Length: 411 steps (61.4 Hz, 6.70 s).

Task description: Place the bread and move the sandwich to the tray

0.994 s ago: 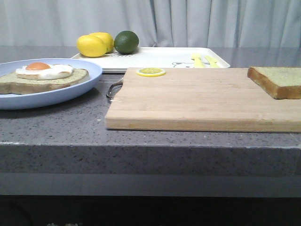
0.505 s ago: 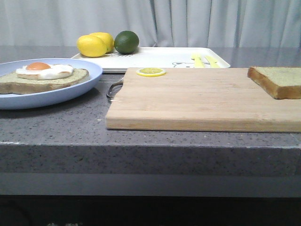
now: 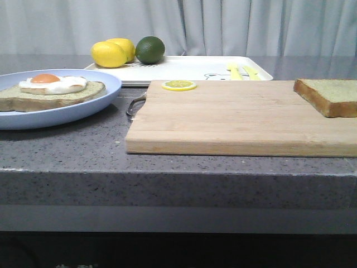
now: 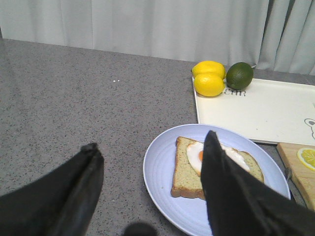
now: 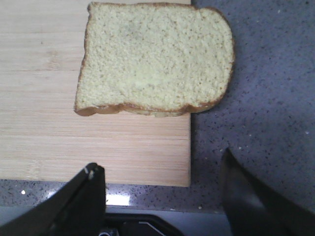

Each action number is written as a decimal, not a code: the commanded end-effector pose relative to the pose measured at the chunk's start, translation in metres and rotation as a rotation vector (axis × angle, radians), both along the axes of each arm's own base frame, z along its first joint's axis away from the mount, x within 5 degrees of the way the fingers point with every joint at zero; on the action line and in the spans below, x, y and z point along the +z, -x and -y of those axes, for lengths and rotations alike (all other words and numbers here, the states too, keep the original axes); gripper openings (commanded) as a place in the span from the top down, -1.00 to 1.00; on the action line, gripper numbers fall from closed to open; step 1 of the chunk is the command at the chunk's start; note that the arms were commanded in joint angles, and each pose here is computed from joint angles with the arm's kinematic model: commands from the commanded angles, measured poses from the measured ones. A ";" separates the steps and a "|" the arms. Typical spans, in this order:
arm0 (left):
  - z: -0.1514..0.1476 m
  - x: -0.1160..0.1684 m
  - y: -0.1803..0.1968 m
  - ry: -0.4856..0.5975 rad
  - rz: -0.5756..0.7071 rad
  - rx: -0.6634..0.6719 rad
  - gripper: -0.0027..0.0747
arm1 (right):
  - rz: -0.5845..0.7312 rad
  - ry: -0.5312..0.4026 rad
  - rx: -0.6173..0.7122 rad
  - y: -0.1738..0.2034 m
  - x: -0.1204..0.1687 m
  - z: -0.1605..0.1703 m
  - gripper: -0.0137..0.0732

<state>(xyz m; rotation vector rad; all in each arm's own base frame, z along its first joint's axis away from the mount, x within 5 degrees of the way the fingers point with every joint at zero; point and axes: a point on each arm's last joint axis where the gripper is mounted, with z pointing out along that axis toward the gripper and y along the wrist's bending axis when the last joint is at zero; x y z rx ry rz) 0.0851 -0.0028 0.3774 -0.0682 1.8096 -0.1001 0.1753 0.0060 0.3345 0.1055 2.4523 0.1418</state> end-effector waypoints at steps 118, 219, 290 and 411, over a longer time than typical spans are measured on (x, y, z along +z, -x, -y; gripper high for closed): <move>0.014 0.014 -0.001 -0.070 0.105 -0.174 -0.15 | -0.153 -0.874 0.107 -0.117 -0.079 0.106 0.39; 0.014 0.017 -0.002 -0.082 0.140 -0.171 -0.15 | 0.026 -1.266 0.273 -0.132 0.020 -0.247 0.53; 0.015 0.010 -0.005 -0.082 0.149 -0.175 -0.15 | -0.086 -1.153 0.149 -0.163 -0.038 -0.301 -0.29; -0.004 0.028 -0.047 -0.192 -0.424 0.071 -0.16 | 0.382 0.005 0.551 0.081 0.078 -0.050 -0.37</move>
